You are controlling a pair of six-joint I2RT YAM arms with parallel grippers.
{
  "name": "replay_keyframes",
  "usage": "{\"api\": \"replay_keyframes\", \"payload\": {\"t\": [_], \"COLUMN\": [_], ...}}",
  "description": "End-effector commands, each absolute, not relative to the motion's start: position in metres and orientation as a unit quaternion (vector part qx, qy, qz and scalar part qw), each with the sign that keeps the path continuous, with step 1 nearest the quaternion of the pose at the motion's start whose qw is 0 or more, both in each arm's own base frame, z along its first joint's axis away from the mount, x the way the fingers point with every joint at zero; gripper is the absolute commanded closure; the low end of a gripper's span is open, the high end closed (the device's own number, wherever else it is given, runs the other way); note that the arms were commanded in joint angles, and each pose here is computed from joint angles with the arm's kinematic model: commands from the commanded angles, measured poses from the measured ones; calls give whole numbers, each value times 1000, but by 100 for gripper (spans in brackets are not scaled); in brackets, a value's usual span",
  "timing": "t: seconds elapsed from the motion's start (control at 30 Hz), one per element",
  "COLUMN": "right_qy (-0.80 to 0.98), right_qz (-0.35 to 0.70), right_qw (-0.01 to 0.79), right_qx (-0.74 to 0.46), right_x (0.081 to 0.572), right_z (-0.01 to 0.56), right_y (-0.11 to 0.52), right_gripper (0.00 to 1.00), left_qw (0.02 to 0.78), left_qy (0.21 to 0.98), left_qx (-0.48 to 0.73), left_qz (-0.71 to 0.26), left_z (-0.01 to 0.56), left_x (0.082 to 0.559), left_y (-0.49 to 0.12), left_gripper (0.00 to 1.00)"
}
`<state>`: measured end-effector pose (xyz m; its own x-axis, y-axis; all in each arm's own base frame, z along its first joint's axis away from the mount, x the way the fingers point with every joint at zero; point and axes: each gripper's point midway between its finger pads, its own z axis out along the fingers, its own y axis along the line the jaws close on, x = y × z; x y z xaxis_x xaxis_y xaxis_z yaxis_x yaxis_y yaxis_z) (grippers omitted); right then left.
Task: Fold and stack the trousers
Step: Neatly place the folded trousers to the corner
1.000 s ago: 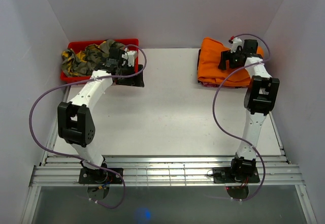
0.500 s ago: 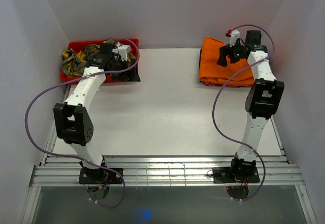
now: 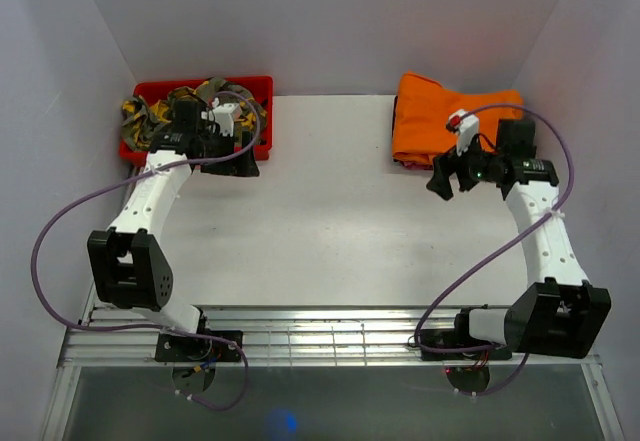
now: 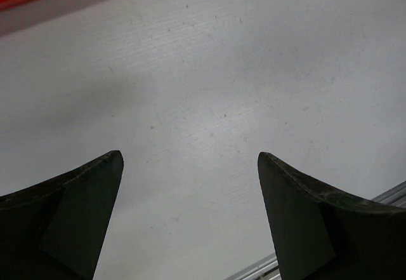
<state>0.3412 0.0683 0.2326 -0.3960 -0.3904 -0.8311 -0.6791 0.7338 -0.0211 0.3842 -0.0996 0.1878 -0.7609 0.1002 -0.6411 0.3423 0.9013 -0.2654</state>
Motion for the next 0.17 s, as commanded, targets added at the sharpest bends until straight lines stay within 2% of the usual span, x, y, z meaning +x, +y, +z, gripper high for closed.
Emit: {"api": "replay_keyframes", "payload": {"t": [0.0,0.13], "right_qy": [830,830], "right_qz": [139,131], "right_qw": [415,418], "right_qx": [-346,-345], "right_x": [300,275], "right_z": [201,194], "right_y": [61,60], "right_gripper": [10,10], "left_qw": [351,352], "left_qy": [908,910], "left_qx": [135,132], "left_qz": [-184,-176], "left_z": [201,195], "left_x": [357,336], "left_y": [-96,-91], "left_gripper": [2,2]}}
